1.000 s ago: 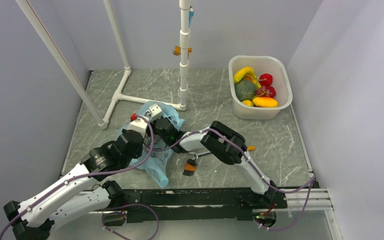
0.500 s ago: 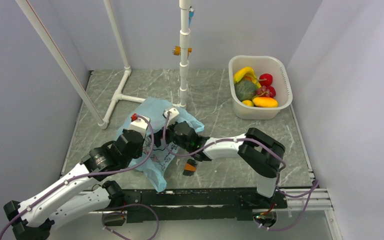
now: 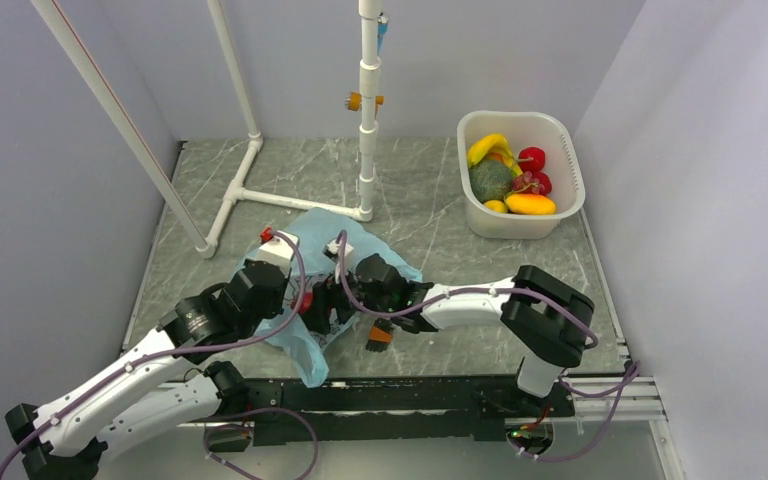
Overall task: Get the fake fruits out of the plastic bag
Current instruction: Take out the fake fruit from the plastic bag, then place the fake fruit in the bin.
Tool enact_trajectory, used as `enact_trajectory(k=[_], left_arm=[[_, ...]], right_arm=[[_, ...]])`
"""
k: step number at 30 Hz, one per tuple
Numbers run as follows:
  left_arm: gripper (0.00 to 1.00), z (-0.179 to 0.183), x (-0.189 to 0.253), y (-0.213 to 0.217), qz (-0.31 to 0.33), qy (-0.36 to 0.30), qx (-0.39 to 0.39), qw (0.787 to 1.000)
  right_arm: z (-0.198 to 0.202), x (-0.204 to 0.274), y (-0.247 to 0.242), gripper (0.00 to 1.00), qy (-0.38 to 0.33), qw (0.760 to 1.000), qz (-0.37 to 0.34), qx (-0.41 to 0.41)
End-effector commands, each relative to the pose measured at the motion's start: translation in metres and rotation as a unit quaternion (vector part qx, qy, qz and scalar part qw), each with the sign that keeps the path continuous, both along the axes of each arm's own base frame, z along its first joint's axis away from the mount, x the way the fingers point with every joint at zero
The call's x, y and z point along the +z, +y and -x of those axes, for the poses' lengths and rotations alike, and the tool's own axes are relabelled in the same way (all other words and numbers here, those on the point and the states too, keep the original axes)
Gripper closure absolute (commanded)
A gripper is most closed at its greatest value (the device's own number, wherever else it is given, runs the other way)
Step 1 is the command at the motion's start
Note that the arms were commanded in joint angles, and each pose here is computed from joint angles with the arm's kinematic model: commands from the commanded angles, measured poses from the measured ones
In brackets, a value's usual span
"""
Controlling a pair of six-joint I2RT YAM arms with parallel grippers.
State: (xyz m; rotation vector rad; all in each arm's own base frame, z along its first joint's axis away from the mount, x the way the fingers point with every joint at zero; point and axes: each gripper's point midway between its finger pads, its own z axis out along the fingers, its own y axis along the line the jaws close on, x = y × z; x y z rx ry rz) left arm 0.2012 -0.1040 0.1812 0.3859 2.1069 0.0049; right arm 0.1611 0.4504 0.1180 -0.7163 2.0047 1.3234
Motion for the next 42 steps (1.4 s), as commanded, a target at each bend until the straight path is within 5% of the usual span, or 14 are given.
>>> enact_trajectory(k=[1, 7, 16, 21, 26, 34, 42], left_arm=[[1.00, -0.002, 0.025, 0.000, 0.033, -0.029, 0.007, 0.999], [1.00, 0.000, 0.032, 0.001, 0.053, -0.046, 0.003, 0.998], [1.00, -0.001, 0.026, -0.001, 0.036, -0.031, 0.002, 0.999], [1.00, -0.001, 0.027, 0.000, 0.038, -0.036, 0.005, 0.999], [1.00, -0.001, 0.028, 0.000, 0.039, -0.036, 0.004, 0.999], [1.00, -0.003, 0.023, -0.002, 0.026, -0.026, 0.003, 0.999], [1.00, -0.003, 0.023, -0.001, 0.027, -0.027, 0.005, 0.999]], right_arm=[[0.041, 0.015, 0.015, 1.00, -0.022, 0.996, 0.020, 0.084], [0.067, 0.002, 0.012, 1.00, -0.018, 0.994, 0.043, 0.094], [0.055, 0.121, -0.026, 1.00, -0.146, 0.986, -0.068, 0.035], [0.024, 0.168, -0.072, 1.00, -0.207, 0.971, -0.085, -0.080], [-0.020, 0.160, -0.126, 1.00, -0.210, 0.946, -0.057, -0.241], [-0.107, 0.144, -0.245, 1.00, -0.164, 0.851, -0.028, -0.497], [-0.214, 0.132, -0.340, 1.00, -0.122, 0.744, 0.071, -0.653]])
